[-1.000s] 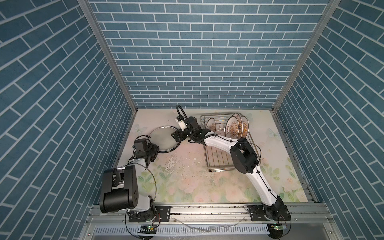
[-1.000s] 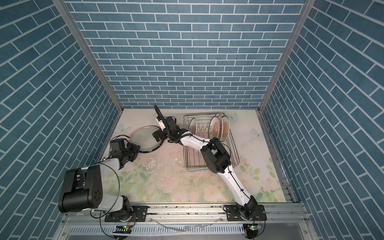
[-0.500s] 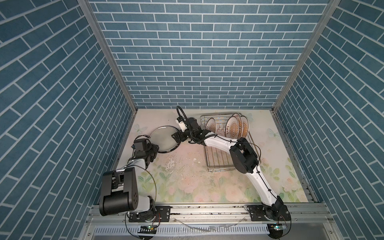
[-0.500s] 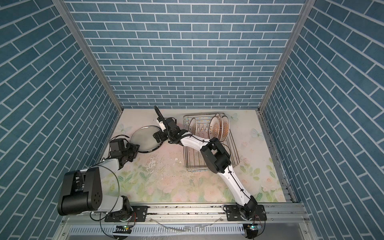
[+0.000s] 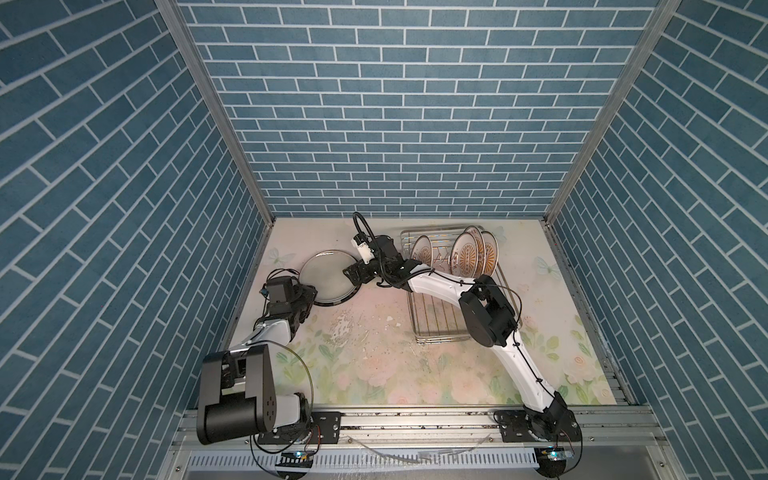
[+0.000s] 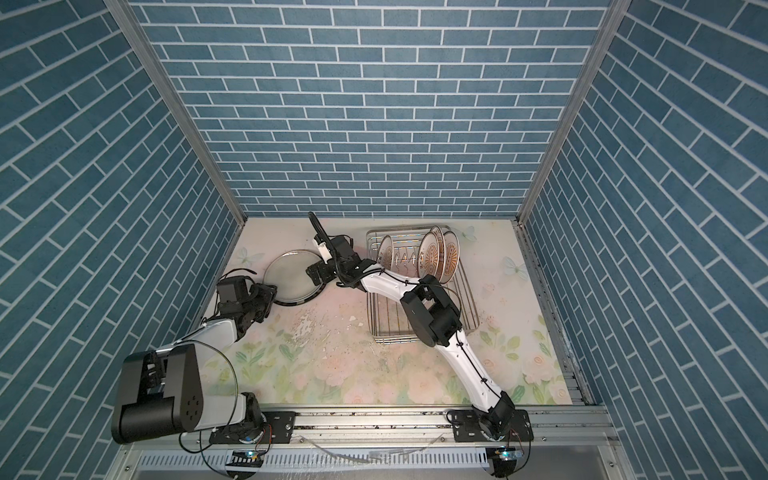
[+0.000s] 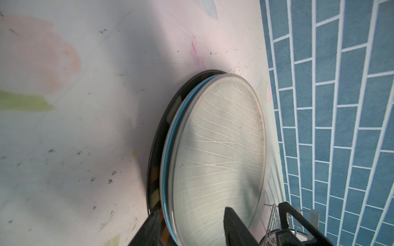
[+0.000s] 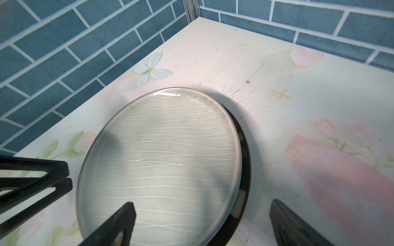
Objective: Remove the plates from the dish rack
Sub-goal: 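Lower the white lined plate onto the watermelon plate stack with the left gripper, then open the left gripper to release the white plate onto the stack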
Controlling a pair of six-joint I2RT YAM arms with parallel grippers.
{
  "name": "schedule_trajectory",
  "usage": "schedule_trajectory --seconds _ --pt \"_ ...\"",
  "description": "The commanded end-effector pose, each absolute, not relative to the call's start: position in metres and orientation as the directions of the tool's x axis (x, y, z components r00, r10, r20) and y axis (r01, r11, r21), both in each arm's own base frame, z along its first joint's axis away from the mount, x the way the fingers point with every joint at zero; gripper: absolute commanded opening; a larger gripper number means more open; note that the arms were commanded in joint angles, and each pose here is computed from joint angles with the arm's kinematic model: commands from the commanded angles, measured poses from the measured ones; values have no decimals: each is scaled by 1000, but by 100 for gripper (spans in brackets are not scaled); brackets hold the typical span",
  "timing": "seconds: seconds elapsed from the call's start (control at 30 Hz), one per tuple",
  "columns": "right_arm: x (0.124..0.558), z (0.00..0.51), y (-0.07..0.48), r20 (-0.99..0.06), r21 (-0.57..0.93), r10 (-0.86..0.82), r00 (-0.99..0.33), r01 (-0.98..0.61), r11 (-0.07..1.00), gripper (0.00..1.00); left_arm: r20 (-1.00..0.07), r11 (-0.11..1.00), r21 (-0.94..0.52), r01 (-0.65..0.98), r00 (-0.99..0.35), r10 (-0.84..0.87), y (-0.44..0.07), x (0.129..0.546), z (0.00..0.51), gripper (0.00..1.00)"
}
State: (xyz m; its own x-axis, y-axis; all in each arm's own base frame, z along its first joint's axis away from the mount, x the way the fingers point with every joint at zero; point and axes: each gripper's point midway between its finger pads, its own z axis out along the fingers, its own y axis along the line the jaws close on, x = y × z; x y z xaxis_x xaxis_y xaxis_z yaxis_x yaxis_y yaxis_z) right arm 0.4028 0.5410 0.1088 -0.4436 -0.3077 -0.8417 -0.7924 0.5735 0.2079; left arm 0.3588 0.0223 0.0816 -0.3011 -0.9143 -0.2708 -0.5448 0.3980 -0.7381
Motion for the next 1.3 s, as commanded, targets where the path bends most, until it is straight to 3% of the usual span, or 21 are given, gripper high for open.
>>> schedule_trajectory --seconds 0.0,0.13,0.23,0.4,0.53,0.8,0.93,1.1,1.27 --pt "397 125 544 -852 230 -280 -441 -798 557 99 -309 410 -726 -552 -271 -912 28 351 90 51" --pt "396 127 542 -852 227 -281 -442 -796 562 99 -351 422 -717 -554 -236 -906 35 341 103 54" --pt "392 135 539 -856 216 -284 -432 -798 563 99 -375 434 -728 -530 -222 -900 35 335 114 67" --pt "375 158 530 -872 164 -312 -377 -825 540 99 -442 496 -752 -433 -226 -868 27 328 141 99" --pt "358 189 512 -884 59 -351 -309 -819 571 99 -491 553 -768 -323 -258 -832 7 323 163 100" --pt "327 243 443 -897 89 -273 -347 -749 656 99 -604 630 -776 15 -305 -736 -49 310 225 100" --pt "297 273 405 -916 100 -238 -322 -759 643 99 -667 616 -745 257 -330 -669 -93 292 261 100" --pt "268 290 353 -934 101 -192 -301 -737 668 99 -736 641 -676 365 -386 -556 -138 272 272 100" --pt "252 294 306 -933 93 -174 -316 -677 730 99 -775 569 -631 527 -407 -483 -180 248 290 100"
